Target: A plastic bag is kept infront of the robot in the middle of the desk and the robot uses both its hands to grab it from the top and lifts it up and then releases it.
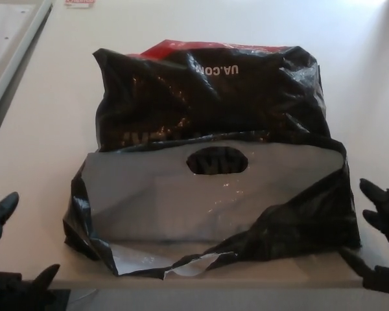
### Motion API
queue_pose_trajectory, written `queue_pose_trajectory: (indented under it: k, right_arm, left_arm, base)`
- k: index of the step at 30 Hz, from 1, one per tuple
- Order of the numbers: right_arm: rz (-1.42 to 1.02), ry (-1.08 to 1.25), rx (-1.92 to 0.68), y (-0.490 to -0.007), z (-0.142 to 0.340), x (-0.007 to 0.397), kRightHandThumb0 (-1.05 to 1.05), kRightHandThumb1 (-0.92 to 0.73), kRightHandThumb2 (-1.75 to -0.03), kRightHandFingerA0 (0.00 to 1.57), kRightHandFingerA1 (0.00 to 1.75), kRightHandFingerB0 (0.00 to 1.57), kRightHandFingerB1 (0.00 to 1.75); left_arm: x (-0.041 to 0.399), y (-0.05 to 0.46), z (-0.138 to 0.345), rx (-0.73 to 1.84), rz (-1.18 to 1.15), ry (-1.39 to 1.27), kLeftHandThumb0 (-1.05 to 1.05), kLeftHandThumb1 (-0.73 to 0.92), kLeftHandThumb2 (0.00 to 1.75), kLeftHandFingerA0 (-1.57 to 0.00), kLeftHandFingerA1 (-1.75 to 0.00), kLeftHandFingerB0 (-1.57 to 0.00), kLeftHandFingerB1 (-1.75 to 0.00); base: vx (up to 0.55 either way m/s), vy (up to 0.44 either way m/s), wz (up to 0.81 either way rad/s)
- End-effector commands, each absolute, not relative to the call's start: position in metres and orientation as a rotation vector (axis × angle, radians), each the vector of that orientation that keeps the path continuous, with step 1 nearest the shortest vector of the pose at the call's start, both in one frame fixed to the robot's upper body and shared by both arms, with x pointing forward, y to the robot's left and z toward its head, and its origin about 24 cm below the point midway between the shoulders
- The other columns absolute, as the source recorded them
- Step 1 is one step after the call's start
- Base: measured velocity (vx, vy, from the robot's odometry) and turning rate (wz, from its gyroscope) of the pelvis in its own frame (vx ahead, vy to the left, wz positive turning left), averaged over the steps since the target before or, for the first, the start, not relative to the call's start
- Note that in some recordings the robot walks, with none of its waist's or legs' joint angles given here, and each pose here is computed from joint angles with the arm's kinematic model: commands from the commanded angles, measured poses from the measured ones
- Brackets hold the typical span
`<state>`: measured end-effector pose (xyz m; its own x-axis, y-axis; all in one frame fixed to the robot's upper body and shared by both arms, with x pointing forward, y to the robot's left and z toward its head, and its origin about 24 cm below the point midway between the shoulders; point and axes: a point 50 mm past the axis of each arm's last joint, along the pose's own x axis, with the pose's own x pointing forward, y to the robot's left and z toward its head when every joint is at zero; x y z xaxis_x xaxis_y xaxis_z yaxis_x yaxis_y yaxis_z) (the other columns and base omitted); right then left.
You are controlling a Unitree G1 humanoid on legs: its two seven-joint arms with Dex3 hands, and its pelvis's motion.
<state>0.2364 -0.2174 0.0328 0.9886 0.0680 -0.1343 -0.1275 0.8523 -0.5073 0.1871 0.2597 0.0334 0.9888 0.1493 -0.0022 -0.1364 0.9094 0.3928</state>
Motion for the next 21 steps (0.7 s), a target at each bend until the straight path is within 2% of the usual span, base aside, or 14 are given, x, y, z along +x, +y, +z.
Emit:
queue_pose_trajectory:
  k: [1,2,4,5,6,7,8,9,10,11,15,16,18,21]
  right_arm:
    - [0.128,0.137,-0.59,-0.206,0.026,0.235,-0.59,-0.63,-0.76,0.09,0.28,0.0,0.08]
    - [0.141,0.142,-0.589,-0.2,0.024,0.232,-0.58,-0.65,-0.75,0.09,0.28,0.0,0.08]
    - [0.154,0.153,-0.58,-0.194,0.022,0.229,-0.59,-0.65,-0.75,0.09,0.28,0.0,0.07]
    - [0.16,0.156,-0.578,-0.191,0.021,0.227,-0.58,-0.66,-0.72,0.1,0.28,0.01,0.08]
    - [0.165,0.158,-0.578,-0.188,0.019,0.225,-0.58,-0.66,-0.72,0.1,0.28,0.01,0.08]
    - [0.168,0.165,-0.572,-0.187,0.018,0.223,-0.59,-0.67,-0.71,0.1,0.27,0.03,0.07]
    - [0.171,0.173,-0.564,-0.186,0.017,0.221,-0.59,-0.67,-0.71,0.1,0.27,0.03,0.07]
    - [0.178,0.173,-0.566,-0.186,0.016,0.219,-0.66,-0.52,-0.85,0.1,0.35,0.0,0.15]
    - [0.187,0.185,-0.571,-0.186,0.015,0.216,-0.61,-0.65,-0.73,0.1,0.27,0.01,0.07]
    - [0.191,0.184,-0.572,-0.186,0.014,0.215,-0.6,-0.65,-0.74,0.1,0.28,0.0,0.07]
    - [0.205,0.186,-0.568,-0.185,0.015,0.214,-0.58,-0.65,-0.74,0.1,0.28,0.01,0.06]
    - [0.207,0.183,-0.572,-0.184,0.016,0.214,-0.63,-0.55,-0.85,0.06,0.34,0.0,0.15]
    - [0.21,0.182,-0.574,-0.184,0.017,0.214,-0.64,-0.55,-0.85,0.06,0.34,0.0,0.15]
    - [0.213,0.193,-0.572,-0.184,0.017,0.215,-0.58,-0.67,-0.72,0.1,0.27,0.02,0.07]
  left_arm:
    - [0.191,0.257,0.019,0.364,0.125,0.141,-0.25,0.47,0.94,0.0,-0.48,0.0,-0.5]
    - [0.193,0.255,0.016,0.355,0.118,0.147,-0.34,0.52,0.58,-0.19,-0.31,-0.08,-0.22]
    - [0.196,0.252,0.012,0.35,0.112,0.154,-0.34,0.52,0.58,-0.19,-0.3,-0.08,-0.22]
    - [0.196,0.252,0.011,0.344,0.107,0.158,-0.25,0.48,0.95,0.0,-0.49,0.0,-0.5]
    - [0.196,0.252,0.01,0.334,0.102,0.161,-0.25,0.48,0.95,0.0,-0.49,0.0,-0.5]
    - [0.196,0.25,0.01,0.336,0.098,0.163,-0.39,0.5,0.62,-0.18,-0.33,-0.1,-0.23]
    - [0.197,0.247,0.01,0.339,0.092,0.165,-0.39,0.5,0.62,-0.18,-0.33,-0.1,-0.23]
    - [0.198,0.246,0.011,0.341,0.086,0.162,-0.33,0.52,0.58,-0.2,-0.31,-0.08,-0.23]
    - [0.199,0.243,0.011,0.352,0.073,0.162,-0.35,0.53,0.58,-0.21,-0.31,-0.09,-0.23]
    - [0.199,0.242,0.012,0.349,0.068,0.161,-0.38,0.52,0.63,-0.17,-0.33,-0.08,-0.23]
    - [0.202,0.239,0.014,0.295,0.046,0.171,-0.34,0.54,0.58,-0.18,-0.31,-0.09,-0.24]
    - [0.203,0.239,0.016,0.273,0.046,0.183,-0.35,0.54,0.57,-0.22,-0.3,-0.11,-0.27]
    - [0.203,0.239,0.016,0.263,0.046,0.19,-0.37,0.53,0.57,-0.25,-0.3,-0.13,-0.28]
    - [0.213,0.241,0.019,0.274,0.04,0.211,-0.39,0.54,0.58,-0.25,-0.31,-0.19,-0.29]
  base:
    - [0.0,0.0,0.0]
    - [0.0,0.0,0.0]
    - [0.0,0.0,0.0]
    - [0.0,0.0,0.0]
    - [0.0,0.0,0.0]
    - [0.0,0.0,0.0]
    - [0.0,0.0,0.0]
    - [0.0,0.0,0.0]
    - [0.0,0.0,0.0]
    - [0.0,0.0,0.0]
    - [0.0,0.0,0.0]
    - [0.0,0.0,0.0]
    - [0.0,0.0,0.0]
    - [0.0,0.0,0.0]
